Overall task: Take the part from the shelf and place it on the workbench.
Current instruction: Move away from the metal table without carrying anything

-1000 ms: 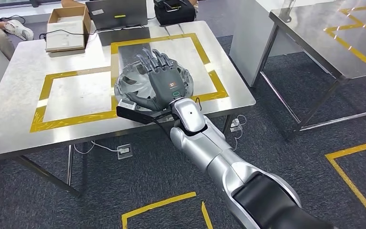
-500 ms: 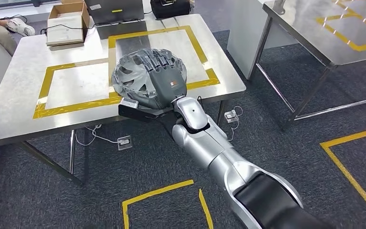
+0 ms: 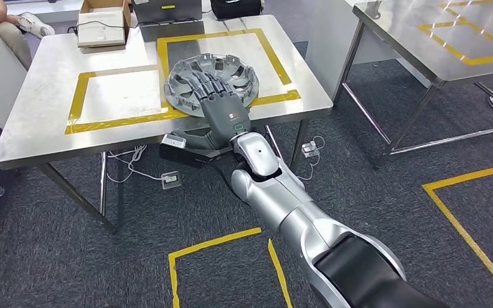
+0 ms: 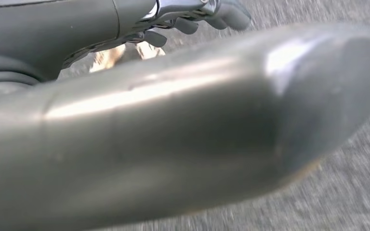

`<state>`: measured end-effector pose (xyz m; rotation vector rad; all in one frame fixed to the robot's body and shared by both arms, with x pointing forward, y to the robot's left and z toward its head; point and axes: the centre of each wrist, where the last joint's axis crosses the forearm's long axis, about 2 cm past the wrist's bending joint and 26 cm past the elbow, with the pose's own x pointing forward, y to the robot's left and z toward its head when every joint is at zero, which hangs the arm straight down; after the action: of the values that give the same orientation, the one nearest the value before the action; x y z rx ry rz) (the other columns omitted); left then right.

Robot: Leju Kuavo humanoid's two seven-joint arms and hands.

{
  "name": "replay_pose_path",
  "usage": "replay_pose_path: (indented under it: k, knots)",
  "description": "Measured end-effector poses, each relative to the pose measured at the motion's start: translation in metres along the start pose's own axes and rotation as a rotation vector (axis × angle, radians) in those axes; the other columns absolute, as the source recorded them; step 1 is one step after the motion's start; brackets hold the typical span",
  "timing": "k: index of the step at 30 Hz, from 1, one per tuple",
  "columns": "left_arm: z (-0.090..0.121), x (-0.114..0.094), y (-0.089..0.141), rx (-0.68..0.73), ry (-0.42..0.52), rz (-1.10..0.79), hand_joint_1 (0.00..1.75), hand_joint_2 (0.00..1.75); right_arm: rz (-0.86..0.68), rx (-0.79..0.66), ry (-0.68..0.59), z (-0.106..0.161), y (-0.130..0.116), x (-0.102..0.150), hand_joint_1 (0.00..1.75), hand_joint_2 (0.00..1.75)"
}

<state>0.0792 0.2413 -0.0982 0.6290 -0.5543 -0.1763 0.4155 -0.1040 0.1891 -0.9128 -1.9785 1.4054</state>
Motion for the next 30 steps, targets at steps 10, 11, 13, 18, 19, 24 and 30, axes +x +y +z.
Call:
replay_pose_path:
  k: [10,11,13,18,19,24,30]
  knots:
    - [0.001,-0.001,-0.001,0.007,0.058,0.033,0.00,1.75,-0.045,0.022,0.003,0.001,0.002,0.001,0.00,1.75]
    - [0.001,-0.001,-0.001,0.007,0.063,0.037,0.00,1.75,-0.061,0.026,0.014,0.002,0.004,0.001,0.00,1.75]
    - [0.000,-0.001,0.000,0.004,0.078,0.050,0.00,1.75,-0.111,0.047,0.057,0.010,0.012,0.001,0.00,1.75]
    - [-0.002,-0.011,0.006,-0.026,0.125,0.086,0.00,1.31,-0.275,0.138,0.200,0.048,0.046,0.004,0.00,1.75]
    - [-0.003,-0.013,0.007,-0.031,0.133,0.092,0.00,0.87,-0.305,0.157,0.230,0.057,0.053,0.004,0.00,1.75]
    - [-0.005,-0.023,0.012,-0.068,0.167,0.118,0.00,0.00,-0.449,0.247,0.376,0.098,0.082,0.007,0.00,0.00]
    - [-0.006,-0.033,0.017,-0.123,0.194,0.145,0.00,0.00,-0.614,0.346,0.557,0.150,0.112,0.011,0.00,0.00]
